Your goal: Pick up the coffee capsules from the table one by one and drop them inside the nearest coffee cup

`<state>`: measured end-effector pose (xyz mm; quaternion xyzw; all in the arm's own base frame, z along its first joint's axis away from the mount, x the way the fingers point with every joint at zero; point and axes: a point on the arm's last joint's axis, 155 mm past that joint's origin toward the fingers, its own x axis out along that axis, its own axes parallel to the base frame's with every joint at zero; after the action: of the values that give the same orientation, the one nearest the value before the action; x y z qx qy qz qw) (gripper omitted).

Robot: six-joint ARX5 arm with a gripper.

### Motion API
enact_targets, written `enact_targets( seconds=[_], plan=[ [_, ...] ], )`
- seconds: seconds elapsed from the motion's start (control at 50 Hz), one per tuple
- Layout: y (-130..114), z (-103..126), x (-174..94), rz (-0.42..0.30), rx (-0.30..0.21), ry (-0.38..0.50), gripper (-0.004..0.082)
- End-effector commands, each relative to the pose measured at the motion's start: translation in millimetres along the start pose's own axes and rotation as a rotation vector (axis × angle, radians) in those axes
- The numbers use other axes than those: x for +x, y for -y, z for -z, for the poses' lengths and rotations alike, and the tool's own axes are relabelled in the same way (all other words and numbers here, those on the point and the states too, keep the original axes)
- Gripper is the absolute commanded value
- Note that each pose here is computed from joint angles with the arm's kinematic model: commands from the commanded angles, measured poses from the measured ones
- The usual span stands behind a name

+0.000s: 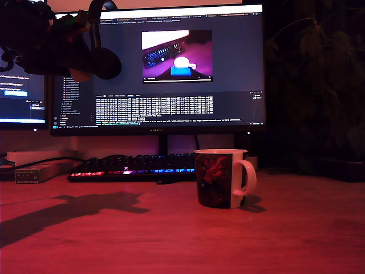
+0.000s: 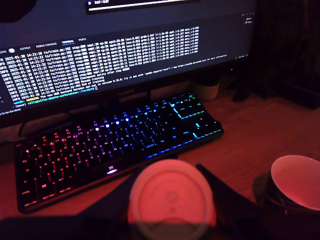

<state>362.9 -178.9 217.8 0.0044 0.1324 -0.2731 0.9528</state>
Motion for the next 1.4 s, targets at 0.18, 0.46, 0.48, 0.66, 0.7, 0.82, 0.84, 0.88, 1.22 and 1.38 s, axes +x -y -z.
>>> enact_targets(
  seconds=[0.18,0.46,0.48,0.66,0.7,0.82,0.84,0.88,1.22,1.38],
  plan=[
    [0,6,0,0.003,-0.006,-0.015,0.0236],
    [7,6,0,0.028,-0.003,-0.015,0.0236],
    [8,6,0,0.032,-0.003,-0.015,0.0236],
    [24,6,0,0.092,0.002,-0.018,0.0236],
    [28,7,0,0.108,0.004,-0.018,0.0236],
    [42,7,0,0.156,0.01,-0.021,0.0236],
    [45,7,0,0.163,0.011,-0.021,0.0236],
    [49,8,0,0.175,0.014,-0.022,0.0236],
    [86,11,-2,0.263,0.039,-0.03,0.0236],
    [94,13,-3,0.283,0.044,-0.037,0.0236]
  ],
)
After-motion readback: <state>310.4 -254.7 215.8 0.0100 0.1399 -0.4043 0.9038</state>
